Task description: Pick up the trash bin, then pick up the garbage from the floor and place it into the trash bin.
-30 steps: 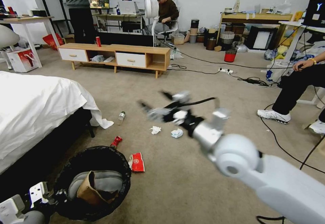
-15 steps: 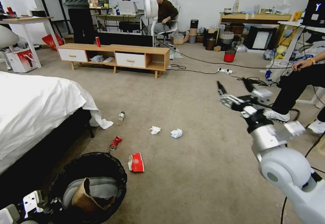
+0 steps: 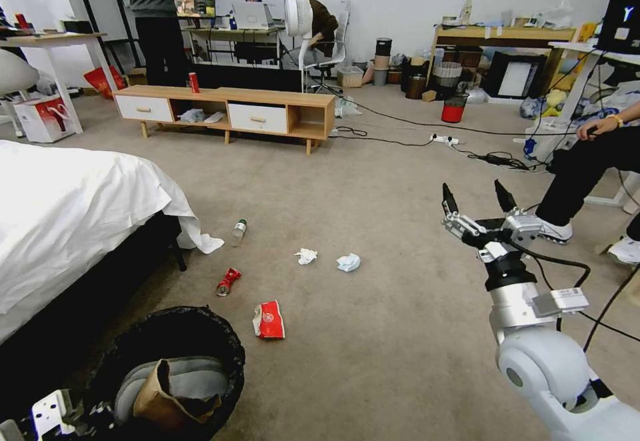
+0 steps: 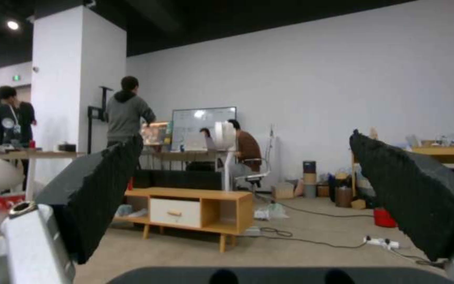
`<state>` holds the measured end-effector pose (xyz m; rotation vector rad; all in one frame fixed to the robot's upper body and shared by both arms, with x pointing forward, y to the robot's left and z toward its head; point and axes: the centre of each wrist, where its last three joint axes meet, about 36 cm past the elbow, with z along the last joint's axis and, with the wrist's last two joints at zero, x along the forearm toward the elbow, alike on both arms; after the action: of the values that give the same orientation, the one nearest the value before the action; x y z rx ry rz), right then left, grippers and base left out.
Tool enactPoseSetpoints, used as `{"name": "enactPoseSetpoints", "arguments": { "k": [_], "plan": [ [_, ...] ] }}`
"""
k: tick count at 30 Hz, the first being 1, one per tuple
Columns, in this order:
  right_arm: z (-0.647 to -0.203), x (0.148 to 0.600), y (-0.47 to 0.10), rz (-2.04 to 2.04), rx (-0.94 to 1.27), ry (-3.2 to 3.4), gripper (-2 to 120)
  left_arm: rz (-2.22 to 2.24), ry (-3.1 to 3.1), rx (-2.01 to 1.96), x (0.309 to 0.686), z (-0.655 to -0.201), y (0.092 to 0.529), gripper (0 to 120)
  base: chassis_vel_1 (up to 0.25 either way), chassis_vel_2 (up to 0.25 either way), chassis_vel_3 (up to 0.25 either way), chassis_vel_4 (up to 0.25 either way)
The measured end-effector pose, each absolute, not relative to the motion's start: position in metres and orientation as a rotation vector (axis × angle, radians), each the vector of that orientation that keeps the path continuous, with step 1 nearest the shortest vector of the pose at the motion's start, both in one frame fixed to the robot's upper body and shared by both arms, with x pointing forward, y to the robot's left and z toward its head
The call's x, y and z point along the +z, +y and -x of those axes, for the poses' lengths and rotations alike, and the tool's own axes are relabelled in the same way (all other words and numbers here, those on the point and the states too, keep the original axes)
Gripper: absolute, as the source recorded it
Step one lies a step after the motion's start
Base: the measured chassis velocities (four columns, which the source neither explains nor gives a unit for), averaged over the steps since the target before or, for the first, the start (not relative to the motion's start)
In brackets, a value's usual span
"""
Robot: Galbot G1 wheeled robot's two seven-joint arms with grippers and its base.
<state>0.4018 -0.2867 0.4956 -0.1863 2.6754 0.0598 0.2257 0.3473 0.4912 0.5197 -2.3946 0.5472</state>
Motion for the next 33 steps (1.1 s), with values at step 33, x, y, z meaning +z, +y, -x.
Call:
{"name": "enactPoseSetpoints", "arguments": {
  "k": [33],
  "plan": [
    [-0.404,0.481,-0.285,0.190,0.068,2.688,100,-0.531,-2.388,0.554,0.490,-0.224,0.348,1,0.000,0.000,0.000,0.000]
  ]
}}
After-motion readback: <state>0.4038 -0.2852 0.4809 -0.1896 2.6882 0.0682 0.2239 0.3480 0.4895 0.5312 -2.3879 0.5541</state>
